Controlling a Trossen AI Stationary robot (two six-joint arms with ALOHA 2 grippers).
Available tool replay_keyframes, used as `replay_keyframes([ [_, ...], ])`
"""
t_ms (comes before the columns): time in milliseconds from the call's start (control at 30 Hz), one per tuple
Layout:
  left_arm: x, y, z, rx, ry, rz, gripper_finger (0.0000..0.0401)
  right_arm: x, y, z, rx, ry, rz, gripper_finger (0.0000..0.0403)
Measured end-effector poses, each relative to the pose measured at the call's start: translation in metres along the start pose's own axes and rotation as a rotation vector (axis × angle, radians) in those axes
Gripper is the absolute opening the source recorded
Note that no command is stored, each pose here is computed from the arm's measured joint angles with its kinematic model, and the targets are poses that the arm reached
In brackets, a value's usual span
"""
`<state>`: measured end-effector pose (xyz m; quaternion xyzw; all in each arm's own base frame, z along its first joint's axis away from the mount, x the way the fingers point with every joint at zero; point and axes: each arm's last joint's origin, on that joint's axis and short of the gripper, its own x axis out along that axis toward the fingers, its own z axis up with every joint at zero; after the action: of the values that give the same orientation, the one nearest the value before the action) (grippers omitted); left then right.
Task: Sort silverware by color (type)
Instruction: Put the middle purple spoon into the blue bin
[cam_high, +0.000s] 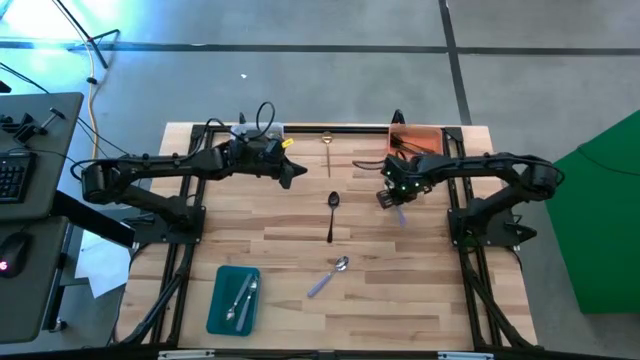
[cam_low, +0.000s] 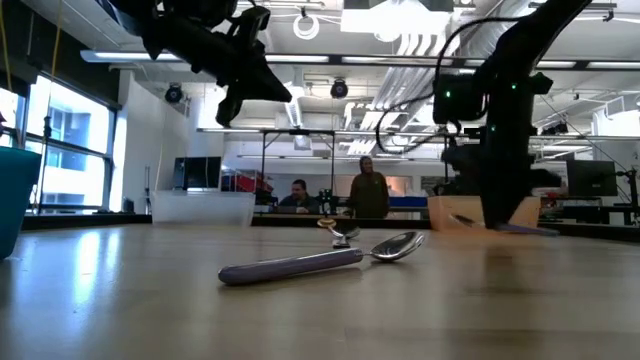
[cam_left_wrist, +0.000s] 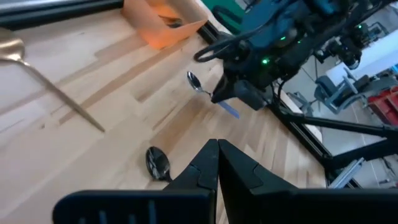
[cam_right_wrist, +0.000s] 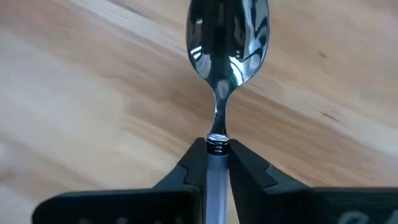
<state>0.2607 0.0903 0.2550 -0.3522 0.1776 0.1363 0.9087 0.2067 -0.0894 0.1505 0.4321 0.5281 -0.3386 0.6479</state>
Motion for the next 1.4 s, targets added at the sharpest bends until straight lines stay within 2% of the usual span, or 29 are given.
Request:
replay_keyframes([
  [200, 0.001, -0.005, 0.000, 0.006, -0.014, -0.028, 0.0005, -0.029, 0.016, 0.007, -0.046, -0.197, 0.251, 0.0024],
  [367, 0.001, -0.011, 0.003, -0.001, -0.053, -0.073, 0.0032, -0.058, 0.035, 0.014, -0.113, -0.429, 0.485, 0.0028],
  [433, 0.001, -0.015, 0.006, -0.011, -0.086, -0.116, 0.0049, -0.070, 0.045, 0.017, -0.172, -0.540, 0.586, 0.0029],
  [567, 0.008, -0.022, 0.013, -0.045, -0.123, -0.278, 0.0085, -0.094, 0.064, 0.020, -0.310, -0.750, 0.798, 0.0030],
  [700, 0.021, -0.026, 0.013, -0.059, -0.145, -0.393, 0.0120, -0.112, 0.073, 0.020, -0.363, -0.910, 0.933, 0.0030],
  [833, 0.034, -0.026, 0.010, -0.072, -0.158, -0.444, 0.0151, -0.122, 0.075, 0.021, -0.365, -0.993, 1.003, 0.0030],
  [1033, 0.048, -0.027, 0.013, -0.094, -0.186, -0.496, 0.0184, -0.125, 0.076, 0.020, -0.387, -0.998, 1.037, 0.0030],
  [1400, 0.082, -0.035, 0.028, -0.031, -0.145, -0.548, 0.0191, -0.126, 0.077, 0.020, -0.401, -0.995, 1.055, 0.0030],
])
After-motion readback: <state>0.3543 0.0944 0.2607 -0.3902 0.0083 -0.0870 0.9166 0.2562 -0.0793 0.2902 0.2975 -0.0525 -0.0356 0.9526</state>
